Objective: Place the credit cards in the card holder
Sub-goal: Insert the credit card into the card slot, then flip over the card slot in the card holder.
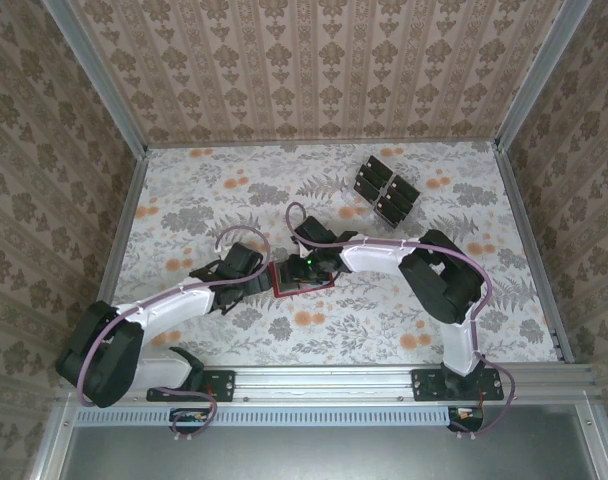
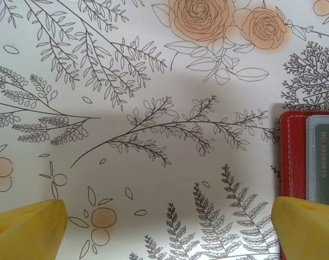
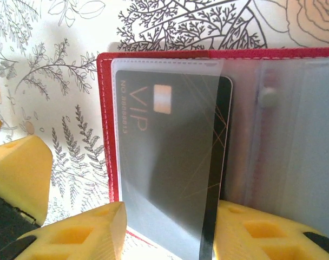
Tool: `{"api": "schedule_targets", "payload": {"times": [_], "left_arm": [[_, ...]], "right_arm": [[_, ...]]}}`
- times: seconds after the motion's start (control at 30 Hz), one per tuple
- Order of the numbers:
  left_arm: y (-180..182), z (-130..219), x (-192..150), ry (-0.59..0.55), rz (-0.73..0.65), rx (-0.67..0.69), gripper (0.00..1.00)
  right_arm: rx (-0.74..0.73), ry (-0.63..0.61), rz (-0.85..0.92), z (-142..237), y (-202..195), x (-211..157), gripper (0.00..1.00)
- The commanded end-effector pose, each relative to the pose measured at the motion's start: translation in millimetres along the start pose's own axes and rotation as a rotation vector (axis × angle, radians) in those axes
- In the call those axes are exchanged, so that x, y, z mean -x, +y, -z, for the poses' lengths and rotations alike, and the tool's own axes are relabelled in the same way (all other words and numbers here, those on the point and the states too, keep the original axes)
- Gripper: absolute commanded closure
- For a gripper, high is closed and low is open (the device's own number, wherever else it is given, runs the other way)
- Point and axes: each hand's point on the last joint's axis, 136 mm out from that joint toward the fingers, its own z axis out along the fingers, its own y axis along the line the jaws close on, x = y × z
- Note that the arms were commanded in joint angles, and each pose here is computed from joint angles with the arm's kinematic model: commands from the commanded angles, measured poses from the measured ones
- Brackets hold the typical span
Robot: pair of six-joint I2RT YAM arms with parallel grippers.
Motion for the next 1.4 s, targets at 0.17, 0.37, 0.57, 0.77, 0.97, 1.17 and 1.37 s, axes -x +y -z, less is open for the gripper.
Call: {"api": "schedule_targets", "payload": {"times": [0.17,0.37,0.57,0.77,0.97,1.17,1.37], "left_arm": [[5.9,0.3,-6.7,0.026,-0.016,0.010,0.00],[6.7,-0.1,-5.8,0.027,-0.013,0.013,0.00],[6.5,1.9,-2.6,0.022,-0.012,0.014,0.00],[5.2,8.7,2.3,0.005,-0.016,0.003,0.00],[2.3,16.8,6.7,-0.019,-0.011,-0.026,0.00],[-0.3,20.3,6.5,-0.025,-0.001,-0.040,0.00],[-4.5,20.3,5.9,-0.028,-0.004,-0.046,0.00]], "right_arm": [[-0.071,0.041,0.076,0.9,6.6,-11.5,0.52],[-0.053,0.014,0.085,13.9,16.5,-3.8,0.47],[-0.016,-0.057,0.095,45.8,28.1,14.2,0.42],[-0.032,-0.103,0.088,66.9,10.7,32.2,0.42],[-0.060,-0.088,0.083,64.5,-17.8,35.3,0.43],[-0.047,-0.062,0.077,53.9,-27.9,29.6,0.44],[-0.017,-0.033,0.054,40.0,-30.8,21.9,0.45]]}}
